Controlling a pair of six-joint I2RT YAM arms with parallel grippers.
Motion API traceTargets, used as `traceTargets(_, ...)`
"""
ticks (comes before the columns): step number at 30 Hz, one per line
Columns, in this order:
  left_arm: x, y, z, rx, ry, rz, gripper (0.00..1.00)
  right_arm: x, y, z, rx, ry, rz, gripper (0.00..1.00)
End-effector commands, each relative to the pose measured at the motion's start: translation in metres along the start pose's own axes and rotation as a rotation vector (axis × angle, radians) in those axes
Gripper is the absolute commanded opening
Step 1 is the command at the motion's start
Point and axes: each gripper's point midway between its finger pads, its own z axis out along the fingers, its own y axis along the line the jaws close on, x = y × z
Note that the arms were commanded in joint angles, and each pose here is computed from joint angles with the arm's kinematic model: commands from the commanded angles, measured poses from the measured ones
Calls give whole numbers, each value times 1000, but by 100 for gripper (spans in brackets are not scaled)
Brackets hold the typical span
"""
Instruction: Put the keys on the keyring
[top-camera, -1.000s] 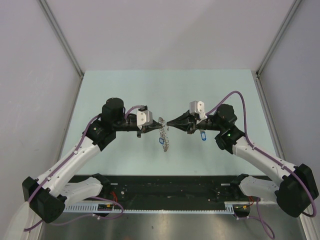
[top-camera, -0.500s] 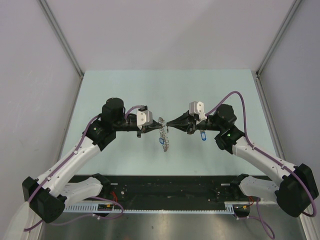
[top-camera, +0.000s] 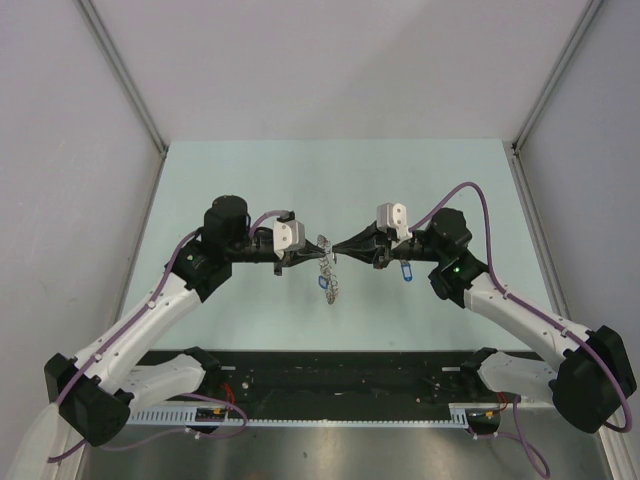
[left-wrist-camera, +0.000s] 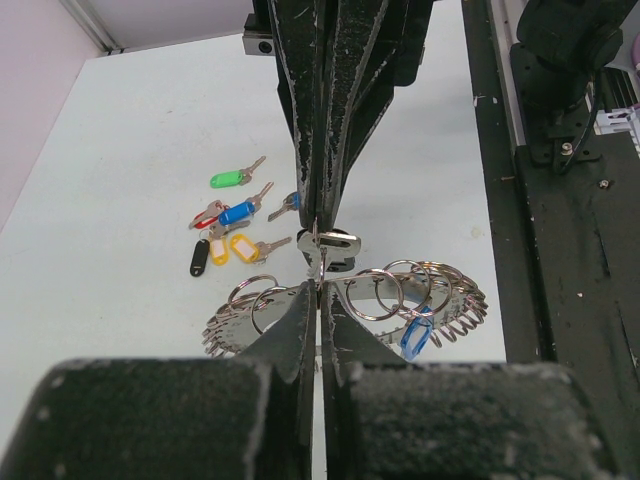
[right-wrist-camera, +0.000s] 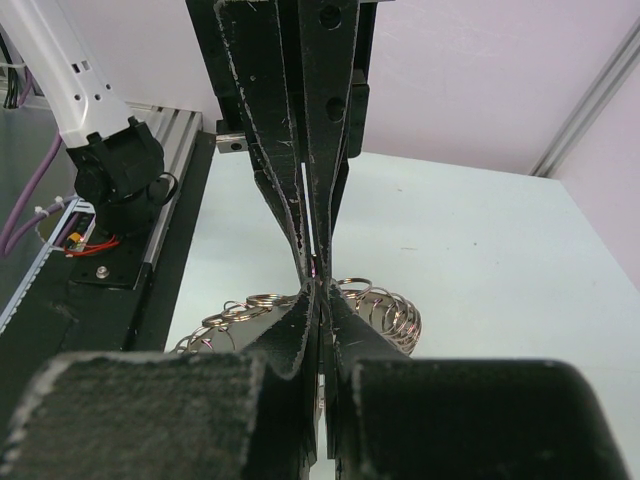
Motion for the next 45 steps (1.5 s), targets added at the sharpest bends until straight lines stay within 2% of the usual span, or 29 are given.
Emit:
traceTargets(1, -17, 1, 1, 7, -57, 51, 0, -20, -2, 4, -13, -35, -59, 0)
traceTargets(45, -16, 1, 1, 1, -52, 52, 0, -29, -2, 3, 7, -49, -76, 0)
